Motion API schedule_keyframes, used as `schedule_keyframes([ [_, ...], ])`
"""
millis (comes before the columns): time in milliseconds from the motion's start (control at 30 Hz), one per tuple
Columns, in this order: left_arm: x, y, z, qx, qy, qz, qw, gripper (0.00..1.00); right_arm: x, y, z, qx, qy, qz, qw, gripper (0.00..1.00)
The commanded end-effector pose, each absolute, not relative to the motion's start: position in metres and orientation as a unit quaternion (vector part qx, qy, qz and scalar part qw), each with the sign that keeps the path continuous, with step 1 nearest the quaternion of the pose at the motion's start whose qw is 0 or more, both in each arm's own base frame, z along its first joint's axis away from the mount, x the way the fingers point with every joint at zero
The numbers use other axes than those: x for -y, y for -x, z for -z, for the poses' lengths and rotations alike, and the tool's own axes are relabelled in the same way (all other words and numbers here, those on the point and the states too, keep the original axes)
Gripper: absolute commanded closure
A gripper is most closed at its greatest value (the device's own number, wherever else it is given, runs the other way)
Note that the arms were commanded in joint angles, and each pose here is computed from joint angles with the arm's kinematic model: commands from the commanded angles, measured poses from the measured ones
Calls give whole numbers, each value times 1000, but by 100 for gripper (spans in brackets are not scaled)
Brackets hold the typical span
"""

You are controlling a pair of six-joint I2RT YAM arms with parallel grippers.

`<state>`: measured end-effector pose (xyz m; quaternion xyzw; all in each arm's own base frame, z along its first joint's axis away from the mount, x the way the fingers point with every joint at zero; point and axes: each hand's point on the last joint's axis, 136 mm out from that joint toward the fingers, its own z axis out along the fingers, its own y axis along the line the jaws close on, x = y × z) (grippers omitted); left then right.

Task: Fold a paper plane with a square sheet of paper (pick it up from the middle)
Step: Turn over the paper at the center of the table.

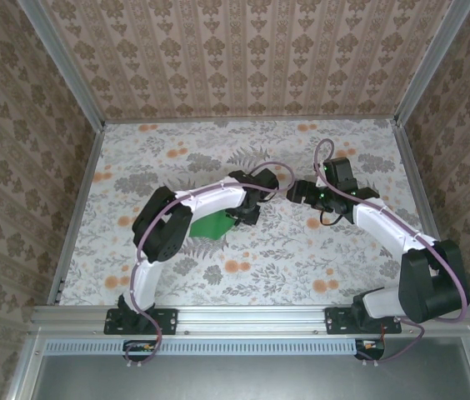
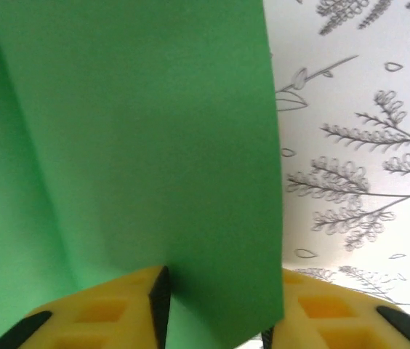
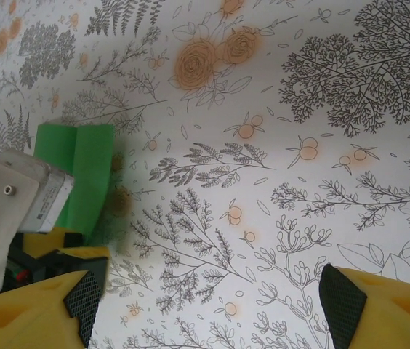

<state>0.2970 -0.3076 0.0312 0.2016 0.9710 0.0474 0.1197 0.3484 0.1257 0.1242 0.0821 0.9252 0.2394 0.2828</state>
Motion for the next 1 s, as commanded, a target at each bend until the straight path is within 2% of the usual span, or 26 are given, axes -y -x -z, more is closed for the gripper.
schedule_keyframes([
  [0,323,-292,-37,-975,-193,17,111,54,-121,-345,-113,-928,-105,-236,269,18],
  [67,325,-291,-35,-976,-184,43,105,48,-122,-346,-112,-927,-108,-240,266,18],
  [233,333,-289,-32,-977,-162,113,87,44,-124,-347,-115,-925,-109,-247,266,19],
  [433,341,-287,-41,-970,-148,171,83,45,-132,-350,-106,-926,-112,-266,244,22],
  [567,361,-285,-75,-951,-173,232,106,49,-137,-351,-98,-926,-119,-276,228,26],
  [667,376,-283,-115,-929,-193,285,137,48,-135,-353,-97,-926,-127,-273,228,26],
  [767,375,-287,-153,-912,-192,318,173,42,-135,-355,-97,-925,-133,-273,227,27],
  [967,329,-309,-186,-907,-124,330,231,20,-155,-358,-110,-917,-117,-308,224,33],
])
